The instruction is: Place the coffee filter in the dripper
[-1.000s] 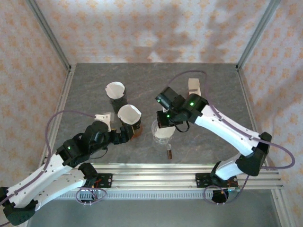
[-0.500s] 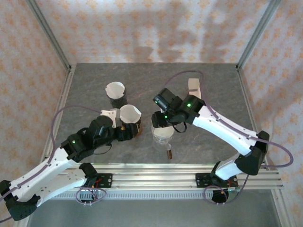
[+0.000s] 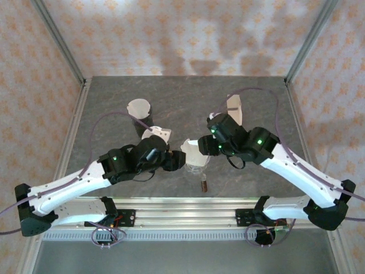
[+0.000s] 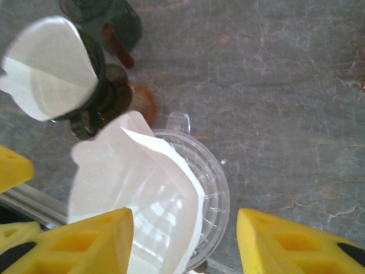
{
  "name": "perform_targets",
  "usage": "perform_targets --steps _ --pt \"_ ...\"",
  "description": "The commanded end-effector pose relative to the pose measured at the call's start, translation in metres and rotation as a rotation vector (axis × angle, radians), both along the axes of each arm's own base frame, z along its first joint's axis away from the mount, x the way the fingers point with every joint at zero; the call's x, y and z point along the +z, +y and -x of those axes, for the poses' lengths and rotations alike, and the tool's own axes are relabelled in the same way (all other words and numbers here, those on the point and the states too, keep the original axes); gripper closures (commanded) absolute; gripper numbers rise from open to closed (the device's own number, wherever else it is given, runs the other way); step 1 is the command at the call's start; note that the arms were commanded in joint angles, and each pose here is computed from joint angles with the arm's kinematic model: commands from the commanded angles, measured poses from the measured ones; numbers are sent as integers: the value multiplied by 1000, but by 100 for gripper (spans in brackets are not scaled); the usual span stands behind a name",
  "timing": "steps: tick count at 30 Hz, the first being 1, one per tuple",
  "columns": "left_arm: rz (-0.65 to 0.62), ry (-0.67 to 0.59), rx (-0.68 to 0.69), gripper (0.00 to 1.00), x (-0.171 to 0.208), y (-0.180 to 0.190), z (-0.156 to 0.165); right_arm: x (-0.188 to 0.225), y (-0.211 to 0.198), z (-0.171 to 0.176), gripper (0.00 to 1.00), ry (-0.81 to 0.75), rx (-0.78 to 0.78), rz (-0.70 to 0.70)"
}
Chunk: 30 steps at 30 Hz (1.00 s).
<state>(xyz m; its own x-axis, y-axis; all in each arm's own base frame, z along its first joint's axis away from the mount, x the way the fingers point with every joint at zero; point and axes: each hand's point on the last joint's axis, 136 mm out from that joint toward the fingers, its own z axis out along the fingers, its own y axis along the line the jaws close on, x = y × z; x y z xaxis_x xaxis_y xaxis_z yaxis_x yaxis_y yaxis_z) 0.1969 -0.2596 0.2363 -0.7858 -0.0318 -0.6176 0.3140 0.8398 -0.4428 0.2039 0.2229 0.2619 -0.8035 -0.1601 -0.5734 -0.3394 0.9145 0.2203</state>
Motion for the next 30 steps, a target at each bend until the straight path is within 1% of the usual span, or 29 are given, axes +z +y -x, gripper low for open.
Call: perform_targets --steps 1,5,9,11,16,21,26,30 --pt "-48 -40 25 42 9 3 -4 -10 4 -5 53 -8 17 23" --pt "-54 -39 38 45 8 3 -6 -19 6 -9 61 2 32 63" --pt "-54 -35 45 46 5 3 -6 -28 5 -11 66 14 31 92" --pt "-55 -34 50 46 3 3 -7 -31 4 -12 73 18 30 106" --pt "-58 -33 52 45 1 2 -8 -35 4 -11 100 32 41 136" --pt "-48 -25 61 41 -3 -2 -10 -38 -1 -13 100 14 27 198" --pt "-49 -13 63 40 -8 -6 -11 -42 -7 -16 100 -1 19 260" --pt "-62 -1 67 41 -14 -8 -13 -44 -7 -15 100 -5 24 277"
